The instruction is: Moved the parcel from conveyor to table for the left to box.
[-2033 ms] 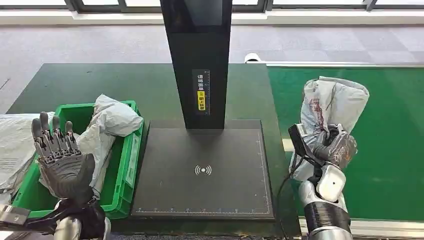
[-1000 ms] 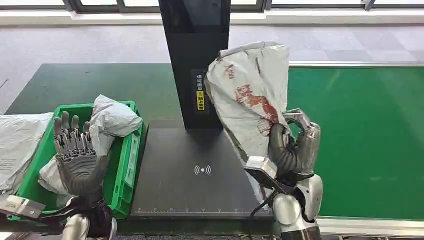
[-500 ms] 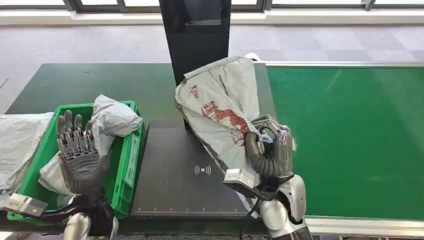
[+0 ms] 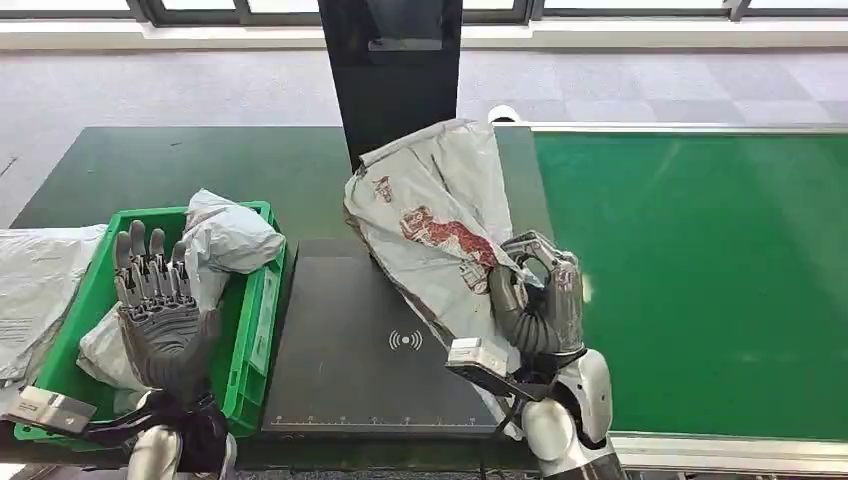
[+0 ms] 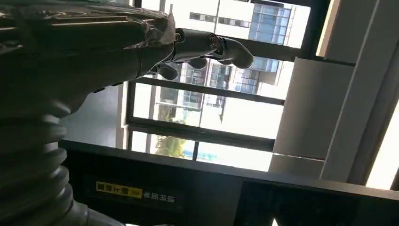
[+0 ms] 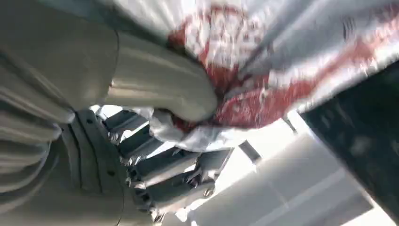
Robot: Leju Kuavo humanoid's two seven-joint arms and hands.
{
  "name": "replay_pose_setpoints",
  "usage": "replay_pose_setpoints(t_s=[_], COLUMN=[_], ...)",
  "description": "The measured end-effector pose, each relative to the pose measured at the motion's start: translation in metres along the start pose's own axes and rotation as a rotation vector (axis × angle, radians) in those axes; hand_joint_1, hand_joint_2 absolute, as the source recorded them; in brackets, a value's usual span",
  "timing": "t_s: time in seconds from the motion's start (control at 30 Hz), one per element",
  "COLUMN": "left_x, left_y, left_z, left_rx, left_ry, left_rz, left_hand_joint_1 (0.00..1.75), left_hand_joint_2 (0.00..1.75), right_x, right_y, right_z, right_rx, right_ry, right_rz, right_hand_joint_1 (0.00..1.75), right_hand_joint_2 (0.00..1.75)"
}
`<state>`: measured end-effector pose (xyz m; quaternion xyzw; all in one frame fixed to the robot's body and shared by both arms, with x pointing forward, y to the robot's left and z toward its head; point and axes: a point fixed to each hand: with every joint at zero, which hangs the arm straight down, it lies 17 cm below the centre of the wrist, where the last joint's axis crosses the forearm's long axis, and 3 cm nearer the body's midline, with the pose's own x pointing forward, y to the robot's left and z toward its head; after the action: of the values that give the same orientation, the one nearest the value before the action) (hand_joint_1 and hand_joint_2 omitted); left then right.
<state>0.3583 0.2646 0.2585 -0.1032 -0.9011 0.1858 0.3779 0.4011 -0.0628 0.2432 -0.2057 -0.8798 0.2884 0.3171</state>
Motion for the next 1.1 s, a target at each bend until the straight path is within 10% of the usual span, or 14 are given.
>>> replay_pose_setpoints(t_s=[0.2,0.87,0.9,1.1], left_x=[-0.001,-0.001,-0.001,0.002], left_y=[-0.005,-0.009,-0.009,-0.003], left_z=[-0.006,-0.009,-0.009,-0.010], left_rx=[-0.008,-0.016,-0.015,0.012], left_ry=[-0.009,-0.013,-0.013,-0.029], left_rz=[0.004,0.009,0.009,0.012], left_hand_joint_1=[0.00,0.00,0.00,0.00], left_hand_joint_2=[1.75,1.75,1.75,1.75], right_x=[0.009,0.003,0.003,-0.014], right_y=[0.058,0.080,0.079,0.080], right_z=[0.012,0.019,0.019,0.017], right_rx=[0.165,0.220,0.220,0.187], right_ry=[-0.017,-0.005,-0.005,0.046], right_rz=[-0.057,-0.068,-0.068,-0.087], right_hand_joint_1=[1.75,1.75,0.00,0.00], right_hand_joint_2=[1.75,1.75,1.75,1.75])
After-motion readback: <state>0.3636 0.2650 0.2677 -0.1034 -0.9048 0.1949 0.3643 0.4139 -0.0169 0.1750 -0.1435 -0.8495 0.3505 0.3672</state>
